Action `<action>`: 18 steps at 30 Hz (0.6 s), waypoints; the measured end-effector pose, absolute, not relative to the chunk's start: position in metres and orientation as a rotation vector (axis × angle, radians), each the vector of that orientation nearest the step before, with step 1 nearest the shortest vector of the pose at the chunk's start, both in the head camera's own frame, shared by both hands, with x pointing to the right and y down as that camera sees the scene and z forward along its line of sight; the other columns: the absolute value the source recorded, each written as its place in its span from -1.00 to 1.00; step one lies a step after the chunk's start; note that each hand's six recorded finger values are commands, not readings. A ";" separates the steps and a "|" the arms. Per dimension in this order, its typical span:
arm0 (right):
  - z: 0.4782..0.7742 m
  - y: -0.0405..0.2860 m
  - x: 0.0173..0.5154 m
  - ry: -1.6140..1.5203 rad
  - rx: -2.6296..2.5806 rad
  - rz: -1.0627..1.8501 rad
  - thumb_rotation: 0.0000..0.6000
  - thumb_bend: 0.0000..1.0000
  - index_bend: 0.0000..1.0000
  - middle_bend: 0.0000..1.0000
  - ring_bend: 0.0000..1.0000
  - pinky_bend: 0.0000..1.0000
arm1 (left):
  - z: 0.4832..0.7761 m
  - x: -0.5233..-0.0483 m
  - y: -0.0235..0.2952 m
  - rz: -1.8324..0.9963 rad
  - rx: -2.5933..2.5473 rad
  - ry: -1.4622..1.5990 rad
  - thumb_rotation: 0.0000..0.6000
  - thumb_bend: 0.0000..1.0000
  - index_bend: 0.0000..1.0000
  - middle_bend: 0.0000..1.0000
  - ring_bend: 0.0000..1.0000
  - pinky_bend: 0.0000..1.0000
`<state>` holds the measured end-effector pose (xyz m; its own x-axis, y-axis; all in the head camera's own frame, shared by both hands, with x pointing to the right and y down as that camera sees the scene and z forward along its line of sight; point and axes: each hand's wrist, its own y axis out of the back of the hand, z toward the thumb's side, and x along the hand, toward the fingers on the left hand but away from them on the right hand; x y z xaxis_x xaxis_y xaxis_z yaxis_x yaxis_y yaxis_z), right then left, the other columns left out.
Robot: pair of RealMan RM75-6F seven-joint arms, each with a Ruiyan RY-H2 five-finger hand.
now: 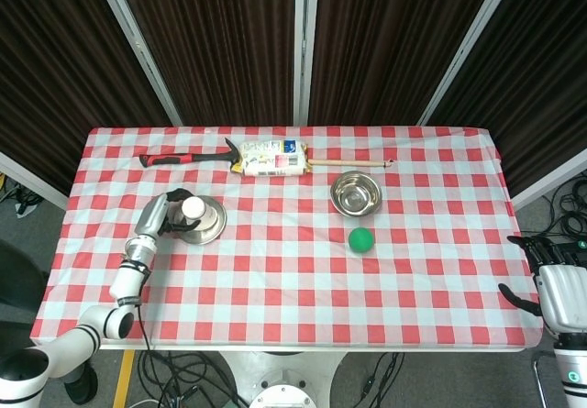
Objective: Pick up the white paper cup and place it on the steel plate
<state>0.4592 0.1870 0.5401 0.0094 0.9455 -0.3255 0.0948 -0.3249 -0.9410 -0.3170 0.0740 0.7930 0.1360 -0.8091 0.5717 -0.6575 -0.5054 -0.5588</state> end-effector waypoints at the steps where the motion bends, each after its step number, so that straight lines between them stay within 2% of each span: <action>1: 0.540 0.187 0.459 -1.110 -1.522 1.408 1.00 -0.86 -0.53 -0.46 -0.64 -0.39 | 0.795 -0.320 0.072 -1.323 -2.220 1.464 1.00 -0.47 -0.12 -0.14 -0.44 -0.49; 8: 0.541 0.188 0.459 -1.106 -1.528 1.408 1.00 -0.86 -0.53 -0.46 -0.64 -0.39 | 0.806 -0.333 0.066 -1.400 -2.166 1.528 1.00 -0.47 -0.12 -0.14 -0.44 -0.49; 18: 0.543 0.187 0.459 -1.104 -1.529 1.417 1.00 -0.86 -0.53 -0.46 -0.64 -0.39 | 0.792 -0.309 0.091 -1.276 -2.297 1.446 1.00 -0.48 -0.12 -0.14 -0.44 -0.50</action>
